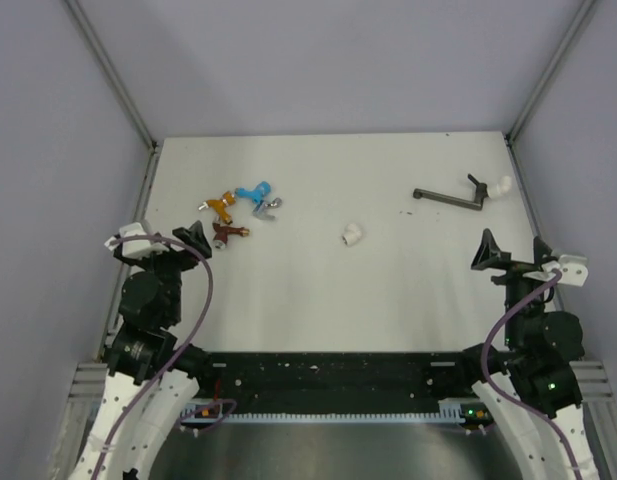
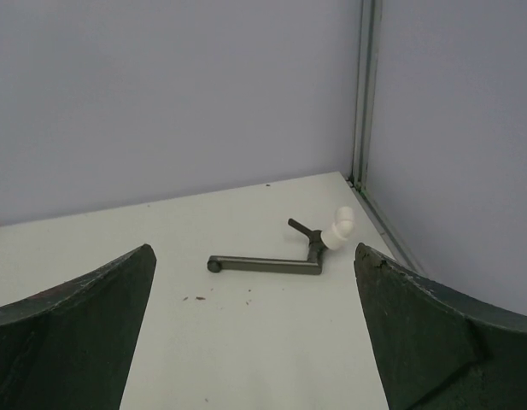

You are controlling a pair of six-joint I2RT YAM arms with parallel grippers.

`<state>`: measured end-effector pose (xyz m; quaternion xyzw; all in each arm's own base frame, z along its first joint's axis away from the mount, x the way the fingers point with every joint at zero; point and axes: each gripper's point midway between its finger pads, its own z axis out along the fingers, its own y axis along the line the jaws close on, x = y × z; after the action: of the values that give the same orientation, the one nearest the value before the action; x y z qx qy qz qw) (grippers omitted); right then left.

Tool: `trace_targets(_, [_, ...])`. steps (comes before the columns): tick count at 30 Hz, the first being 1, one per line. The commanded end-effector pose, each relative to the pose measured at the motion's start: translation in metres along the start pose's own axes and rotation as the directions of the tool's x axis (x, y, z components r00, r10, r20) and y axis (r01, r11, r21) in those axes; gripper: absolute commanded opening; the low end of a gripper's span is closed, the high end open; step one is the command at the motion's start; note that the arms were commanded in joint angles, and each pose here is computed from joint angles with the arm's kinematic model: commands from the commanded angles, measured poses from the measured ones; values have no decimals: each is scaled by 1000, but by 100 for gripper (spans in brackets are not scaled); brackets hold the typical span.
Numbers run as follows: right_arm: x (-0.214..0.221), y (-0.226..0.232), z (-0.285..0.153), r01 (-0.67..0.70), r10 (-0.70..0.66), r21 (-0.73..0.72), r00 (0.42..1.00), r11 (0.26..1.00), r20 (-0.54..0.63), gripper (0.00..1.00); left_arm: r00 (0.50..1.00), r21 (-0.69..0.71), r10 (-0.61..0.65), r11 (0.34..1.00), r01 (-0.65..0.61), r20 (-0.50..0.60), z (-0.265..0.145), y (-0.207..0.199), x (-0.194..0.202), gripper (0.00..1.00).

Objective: Install the water faucets

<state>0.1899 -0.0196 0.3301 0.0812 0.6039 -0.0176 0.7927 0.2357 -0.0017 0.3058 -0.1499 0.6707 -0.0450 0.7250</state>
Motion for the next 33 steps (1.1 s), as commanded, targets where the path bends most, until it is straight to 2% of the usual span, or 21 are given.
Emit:
trace_targets(1, [-2, -3, 4, -59, 58, 41, 998, 997, 19, 99, 1000, 6, 9, 1000, -9, -3, 12, -6, 0, 99])
trace_targets(7, [8, 8, 5, -100, 100, -7, 995, 995, -8, 99, 978, -23, 41, 999, -47, -203, 36, -17, 27, 99])
trace_targets(11, [15, 28, 10, -85, 79, -91, 994, 992, -71, 99, 922, -42, 47, 997, -68, -384, 53, -27, 61, 99])
trace_targets(15, [36, 48, 14, -111, 82, -155, 980, 982, -183, 99, 863, -37, 44, 997, -72, -504, 67, -39, 85, 99])
trace_targets(17, [47, 62, 15, -139, 85, -203, 963, 969, -254, 99, 820, -57, 67, 991, -120, -568, 77, -36, 101, 98])
trace_targets(20, [73, 87, 14, -183, 63, -282, 920, 942, -387, 99, 731, -49, 89, 985, -165, -676, 88, -32, 127, 95])
trace_targets(25, [111, 106, 16, -208, 5, -309, 836, 928, -548, 99, 584, -74, 102, 960, -269, -805, 115, -7, 163, 88])
trace_targets(27, [119, 107, 17, -204, -7, -293, 811, 934, -585, 99, 531, -74, 106, 949, -307, -841, 126, 4, 175, 81])
trace_targets(33, [135, 111, 12, -221, -21, -299, 771, 928, -637, 99, 331, -21, 87, 951, -308, -940, 133, 13, 222, 75])
